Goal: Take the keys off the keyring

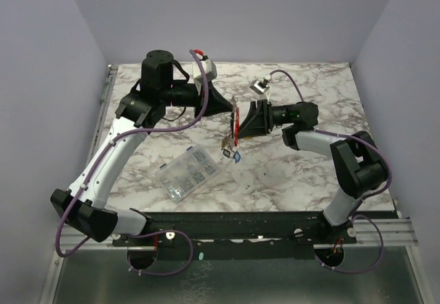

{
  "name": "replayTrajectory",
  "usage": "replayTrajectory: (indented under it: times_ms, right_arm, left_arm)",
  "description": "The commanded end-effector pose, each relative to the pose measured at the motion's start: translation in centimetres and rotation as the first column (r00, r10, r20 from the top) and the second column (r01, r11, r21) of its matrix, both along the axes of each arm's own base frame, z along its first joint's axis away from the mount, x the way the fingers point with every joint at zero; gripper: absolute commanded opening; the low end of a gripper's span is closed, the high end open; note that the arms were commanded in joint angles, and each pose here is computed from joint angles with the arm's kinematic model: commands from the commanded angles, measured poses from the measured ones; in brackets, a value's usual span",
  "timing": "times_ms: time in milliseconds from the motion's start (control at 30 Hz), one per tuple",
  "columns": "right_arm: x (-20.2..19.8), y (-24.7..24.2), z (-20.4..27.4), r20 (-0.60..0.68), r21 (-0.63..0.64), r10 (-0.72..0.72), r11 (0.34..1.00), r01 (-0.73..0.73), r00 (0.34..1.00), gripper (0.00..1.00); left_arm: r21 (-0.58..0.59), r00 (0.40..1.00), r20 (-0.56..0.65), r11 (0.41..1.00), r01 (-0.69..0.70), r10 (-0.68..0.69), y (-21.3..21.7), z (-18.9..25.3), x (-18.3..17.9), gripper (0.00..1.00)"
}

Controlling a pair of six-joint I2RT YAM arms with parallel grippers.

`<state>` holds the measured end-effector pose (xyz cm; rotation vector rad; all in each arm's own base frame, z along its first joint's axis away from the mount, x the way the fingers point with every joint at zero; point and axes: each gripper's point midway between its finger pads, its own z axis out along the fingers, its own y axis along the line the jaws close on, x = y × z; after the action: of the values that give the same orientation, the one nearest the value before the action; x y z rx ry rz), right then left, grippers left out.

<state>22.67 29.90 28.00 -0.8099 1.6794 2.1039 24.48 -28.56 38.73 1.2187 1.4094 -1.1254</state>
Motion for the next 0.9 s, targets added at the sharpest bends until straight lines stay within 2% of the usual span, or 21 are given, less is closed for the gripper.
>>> replayTrajectory:
  times_ms: [0, 333, 400, 500, 600, 633, 733, 800, 867]
  right_arm:
    - [-1.8, -1.1, 3.8, 0.271, 0.139, -0.034, 0.99, -0.005, 0.962, 0.39]
    - [-1.0, -1.8, 5.6, 0.232, 0.172, -0.081, 0.984, 0.04, 0.969, 0.33]
    - [-1.0, -1.8, 5.6, 0.231, 0.179, -0.087, 0.983, 0.045, 0.969, 0.25]
    - [-0.8, -1.7, 5.4, 0.243, 0.181, -0.091, 0.982, 0.048, 0.966, 0.02]
    - [-0.6, -1.6, 4.9, 0.258, 0.147, -0.062, 0.989, 0.024, 0.964, 0.01]
    - [-0.4, -1.7, 4.7, 0.258, 0.126, -0.046, 0.992, 0.014, 0.965, 0.0]
    - [1.1, -1.8, 3.8, 0.195, 0.06, -0.029, 0.998, 0.017, 0.98, 0.01]
    - [2.6, -2.1, 3.1, 0.11, 0.035, -0.079, 0.996, 0.076, 0.991, 0.01]
    - [4.2, -2.4, 2.0, 0.022, -0.008, -0.158, 0.987, 0.158, 0.987, 0.01]
  left_arm:
    - [0.047, 0.998, -0.005, 0.997, -0.06, 0.06, 0.9, -2.1, 1.0, 0.0]
    - [0.085, 0.997, 0.009, 0.993, -0.077, 0.077, 1.5, -3.6, 1.1, 0.0]
    - [0.084, 0.997, 0.004, 0.993, -0.079, 0.078, 1.4, -3.7, 1.1, 0.0]
    - [0.085, 0.996, -0.003, 0.992, -0.092, 0.093, 1.5, -3.8, 1.3, 0.0]
    - [0.099, 0.99, 0.001, 0.985, -0.139, 0.139, 1.8, -4.3, 2.0, 0.0]
    - [0.109, 0.986, 0.002, 0.98, -0.165, 0.166, 1.9, -4.6, 2.5, 0.09]
    - [0.149, 0.97, 0.005, 0.959, -0.242, 0.244, 3.3, -5.6, 3.8, 0.76]
    - [0.17, 0.951, 0.007, 0.937, -0.307, 0.31, 4.6, -6.1, 5.2, 0.97]
    - [0.191, 0.922, 0.027, 0.904, -0.383, 0.386, 6.0, -6.5, 6.8, 0.99]
